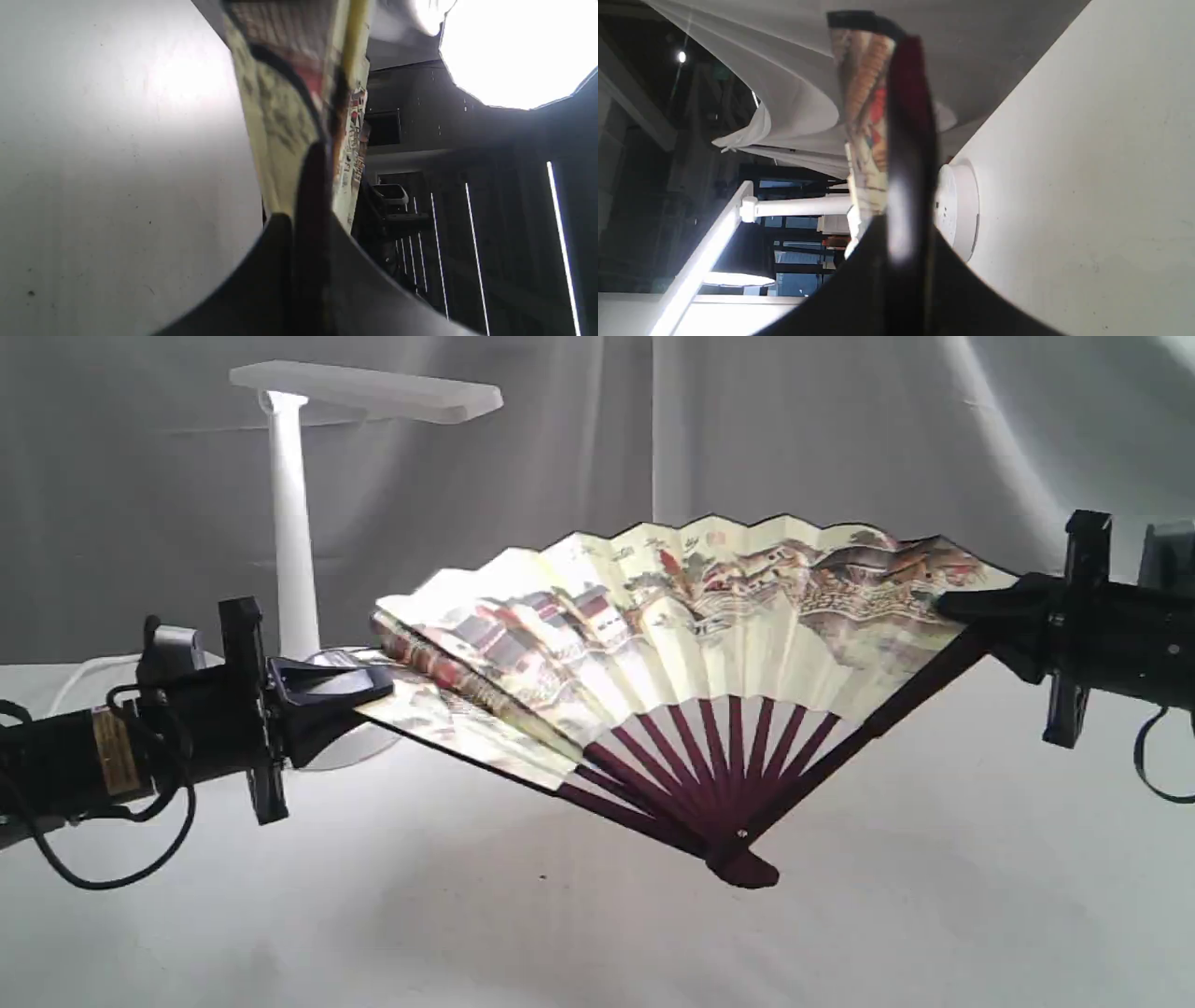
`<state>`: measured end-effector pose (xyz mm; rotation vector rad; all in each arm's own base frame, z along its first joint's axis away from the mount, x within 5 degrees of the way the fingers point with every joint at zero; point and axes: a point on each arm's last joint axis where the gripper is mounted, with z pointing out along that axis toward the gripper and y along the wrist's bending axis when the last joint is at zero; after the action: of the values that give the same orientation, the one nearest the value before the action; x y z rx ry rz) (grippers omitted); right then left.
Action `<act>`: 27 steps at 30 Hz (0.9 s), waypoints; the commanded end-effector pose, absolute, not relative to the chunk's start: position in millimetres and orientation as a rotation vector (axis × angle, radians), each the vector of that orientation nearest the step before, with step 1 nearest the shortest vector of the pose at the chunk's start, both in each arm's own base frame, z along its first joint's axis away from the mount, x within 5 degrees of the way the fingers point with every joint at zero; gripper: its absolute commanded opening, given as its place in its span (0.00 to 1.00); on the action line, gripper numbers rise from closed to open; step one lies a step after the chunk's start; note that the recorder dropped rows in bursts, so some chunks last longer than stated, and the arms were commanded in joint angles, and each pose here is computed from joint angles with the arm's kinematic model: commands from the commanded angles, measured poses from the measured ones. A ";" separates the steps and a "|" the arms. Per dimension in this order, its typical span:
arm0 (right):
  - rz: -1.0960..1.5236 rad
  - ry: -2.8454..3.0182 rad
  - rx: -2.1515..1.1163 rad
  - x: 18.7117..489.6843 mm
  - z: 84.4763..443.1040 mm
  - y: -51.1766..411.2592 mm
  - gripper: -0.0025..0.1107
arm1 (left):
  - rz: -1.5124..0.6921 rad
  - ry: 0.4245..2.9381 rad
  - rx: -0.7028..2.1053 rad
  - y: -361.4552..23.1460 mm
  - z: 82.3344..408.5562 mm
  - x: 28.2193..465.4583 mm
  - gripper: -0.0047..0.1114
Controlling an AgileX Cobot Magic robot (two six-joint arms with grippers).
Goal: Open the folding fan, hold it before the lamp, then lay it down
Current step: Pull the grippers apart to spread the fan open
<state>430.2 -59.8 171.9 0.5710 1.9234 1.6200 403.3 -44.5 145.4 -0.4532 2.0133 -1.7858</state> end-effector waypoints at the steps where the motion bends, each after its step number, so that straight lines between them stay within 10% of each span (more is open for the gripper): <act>1: 1.604 1.901 0.555 427.3 177.5 -71.1 0.02 | -1.761 2.002 -0.447 -35.0 159.6 402.0 0.04; 27: 1.566 1.860 0.628 421.1 177.5 -101.6 0.02 | -1.660 1.952 -0.623 8.5 140.4 368.4 0.04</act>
<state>420.1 -82.5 172.3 0.5744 1.9225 1.6460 367.8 -6.4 138.8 -0.6015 1.9595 -1.7652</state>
